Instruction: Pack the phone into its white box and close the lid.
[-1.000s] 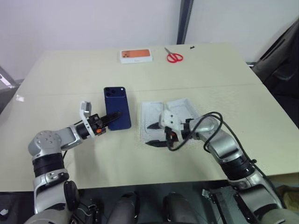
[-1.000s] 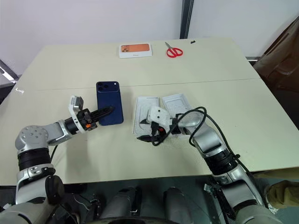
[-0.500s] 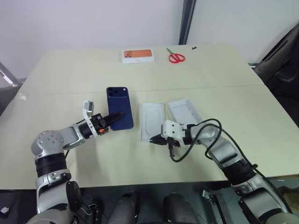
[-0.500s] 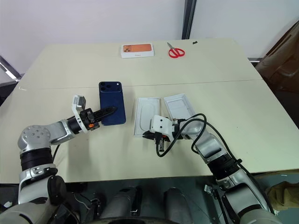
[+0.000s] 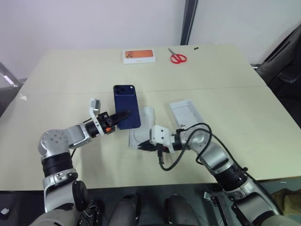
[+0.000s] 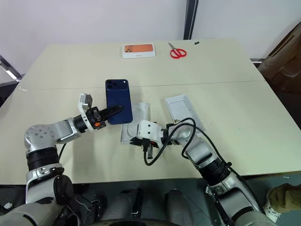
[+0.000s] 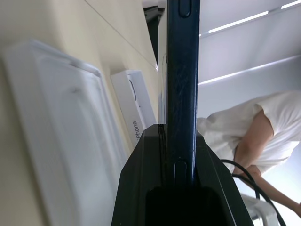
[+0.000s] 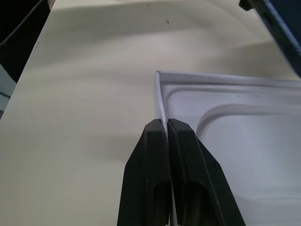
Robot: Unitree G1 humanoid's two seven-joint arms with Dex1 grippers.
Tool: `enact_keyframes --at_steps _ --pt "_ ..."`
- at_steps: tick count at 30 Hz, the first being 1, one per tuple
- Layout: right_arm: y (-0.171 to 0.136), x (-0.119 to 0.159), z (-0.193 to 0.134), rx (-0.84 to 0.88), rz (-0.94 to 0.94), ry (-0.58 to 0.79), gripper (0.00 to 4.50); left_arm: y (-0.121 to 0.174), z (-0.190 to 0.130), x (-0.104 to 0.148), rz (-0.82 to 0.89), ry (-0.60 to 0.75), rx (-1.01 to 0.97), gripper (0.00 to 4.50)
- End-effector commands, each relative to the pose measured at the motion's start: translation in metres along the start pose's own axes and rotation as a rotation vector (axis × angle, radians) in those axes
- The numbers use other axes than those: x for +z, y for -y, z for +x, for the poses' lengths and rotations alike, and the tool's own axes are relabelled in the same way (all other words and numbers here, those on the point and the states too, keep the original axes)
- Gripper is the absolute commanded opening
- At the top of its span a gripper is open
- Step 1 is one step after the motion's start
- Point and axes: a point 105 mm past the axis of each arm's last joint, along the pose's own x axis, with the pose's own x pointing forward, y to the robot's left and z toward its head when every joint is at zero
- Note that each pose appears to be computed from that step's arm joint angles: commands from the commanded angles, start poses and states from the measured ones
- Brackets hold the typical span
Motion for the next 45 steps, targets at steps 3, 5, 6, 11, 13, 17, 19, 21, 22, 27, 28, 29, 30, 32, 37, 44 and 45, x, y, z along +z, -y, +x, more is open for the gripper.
enact_keyframes --at_steps 3,5,6,11,13,17,19,21,22,27,28,29,30,32,37,44,45 --pt "0.004 0.010 0.004 -0.029 -0.006 0.017 0.68 0.018 0.000 0.006 0.046 0.016 -0.059 0.00" --pt "0.007 0.012 -0.002 -0.037 -0.015 0.022 1.37 0.016 -0.002 0.005 0.048 0.013 -0.048 0.00" --pt "0.008 0.012 -0.004 -0.043 -0.022 0.024 1.89 0.015 -0.003 0.005 0.047 0.011 -0.043 0.00" --pt "0.012 0.016 -0.034 -0.046 -0.004 0.043 3.38 0.009 -0.007 -0.002 0.053 -0.026 -0.010 0.00" --pt "0.015 0.015 -0.049 -0.066 -0.004 0.042 3.38 0.005 -0.006 -0.010 0.063 -0.072 0.013 0.00" --pt "0.024 0.000 -0.075 -0.125 0.003 -0.024 3.38 0.004 -0.004 -0.018 0.070 -0.124 0.016 0.00" --pt "0.032 -0.006 -0.085 -0.177 0.004 -0.048 3.38 0.002 -0.002 -0.021 0.082 -0.150 0.031 0.00" --pt "0.038 -0.008 -0.090 -0.209 0.012 -0.051 3.38 -0.001 -0.001 -0.020 0.077 -0.156 0.042 0.00" --pt "0.040 -0.009 -0.091 -0.223 0.009 -0.056 3.45 -0.001 -0.001 -0.019 0.069 -0.155 0.039 0.48" --pt "0.045 -0.011 -0.089 -0.245 -0.004 -0.057 3.47 -0.002 -0.001 -0.018 0.062 -0.169 0.048 2.83" --pt "0.045 -0.011 -0.087 -0.243 -0.006 -0.056 3.47 -0.002 -0.001 -0.018 0.063 -0.173 0.048 3.47" --pt "0.045 -0.011 -0.086 -0.242 -0.008 -0.055 3.47 0.000 -0.001 -0.018 0.062 -0.176 0.043 3.98" --pt "0.045 -0.011 -0.085 -0.243 -0.008 -0.052 3.47 0.001 -0.001 -0.017 0.063 -0.176 0.039 4.43" --pt "0.046 -0.011 -0.083 -0.244 -0.010 -0.048 3.47 0.003 0.000 -0.015 0.074 -0.175 0.039 4.43" --pt "0.048 -0.012 -0.080 -0.245 -0.017 -0.053 3.47 0.006 -0.004 -0.010 0.107 -0.177 0.047 4.43" --pt "0.051 -0.010 -0.078 -0.253 -0.010 -0.042 3.47 0.006 -0.020 -0.006 0.170 -0.189 0.092 4.43" --pt "0.051 -0.011 -0.078 -0.253 -0.009 -0.043 3.47 0.006 -0.021 -0.005 0.179 -0.189 0.098 4.43"
